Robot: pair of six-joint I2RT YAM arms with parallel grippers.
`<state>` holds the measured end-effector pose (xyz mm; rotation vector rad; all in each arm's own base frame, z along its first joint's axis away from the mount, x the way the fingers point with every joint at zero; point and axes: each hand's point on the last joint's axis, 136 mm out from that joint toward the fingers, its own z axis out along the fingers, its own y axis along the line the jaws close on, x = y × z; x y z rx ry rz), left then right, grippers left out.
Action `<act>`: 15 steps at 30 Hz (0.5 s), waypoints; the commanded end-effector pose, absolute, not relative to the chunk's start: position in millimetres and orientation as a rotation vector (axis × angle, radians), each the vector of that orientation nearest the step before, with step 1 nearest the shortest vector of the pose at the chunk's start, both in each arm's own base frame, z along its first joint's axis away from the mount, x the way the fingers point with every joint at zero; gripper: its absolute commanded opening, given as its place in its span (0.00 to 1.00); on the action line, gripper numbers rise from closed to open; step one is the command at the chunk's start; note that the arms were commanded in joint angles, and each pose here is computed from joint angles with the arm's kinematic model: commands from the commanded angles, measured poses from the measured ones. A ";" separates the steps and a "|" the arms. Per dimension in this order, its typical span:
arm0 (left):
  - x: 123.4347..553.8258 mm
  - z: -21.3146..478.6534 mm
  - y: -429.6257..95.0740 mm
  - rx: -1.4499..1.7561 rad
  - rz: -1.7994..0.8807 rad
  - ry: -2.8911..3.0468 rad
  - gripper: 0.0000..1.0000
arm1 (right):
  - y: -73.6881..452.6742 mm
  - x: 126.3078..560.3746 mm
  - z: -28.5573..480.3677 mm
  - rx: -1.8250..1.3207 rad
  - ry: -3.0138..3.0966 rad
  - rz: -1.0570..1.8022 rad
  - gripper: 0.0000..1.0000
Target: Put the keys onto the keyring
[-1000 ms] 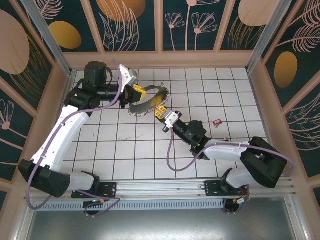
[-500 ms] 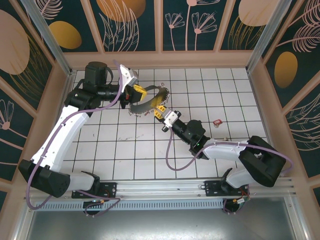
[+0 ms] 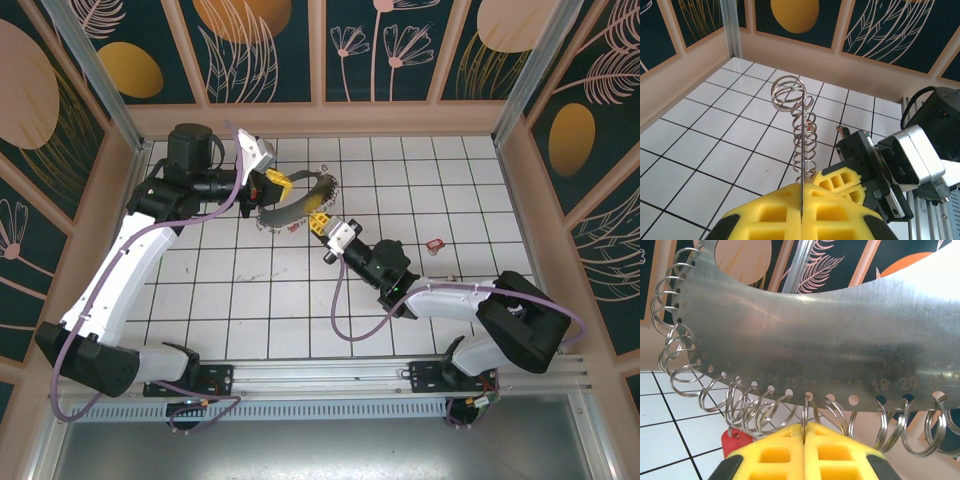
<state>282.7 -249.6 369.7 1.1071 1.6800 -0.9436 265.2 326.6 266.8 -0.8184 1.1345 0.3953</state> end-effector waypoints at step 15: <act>314.4 362.2 -247.6 0.740 -1.025 1.726 0.11 | 323.1 272.8 265.6 -0.806 1.282 0.459 0.00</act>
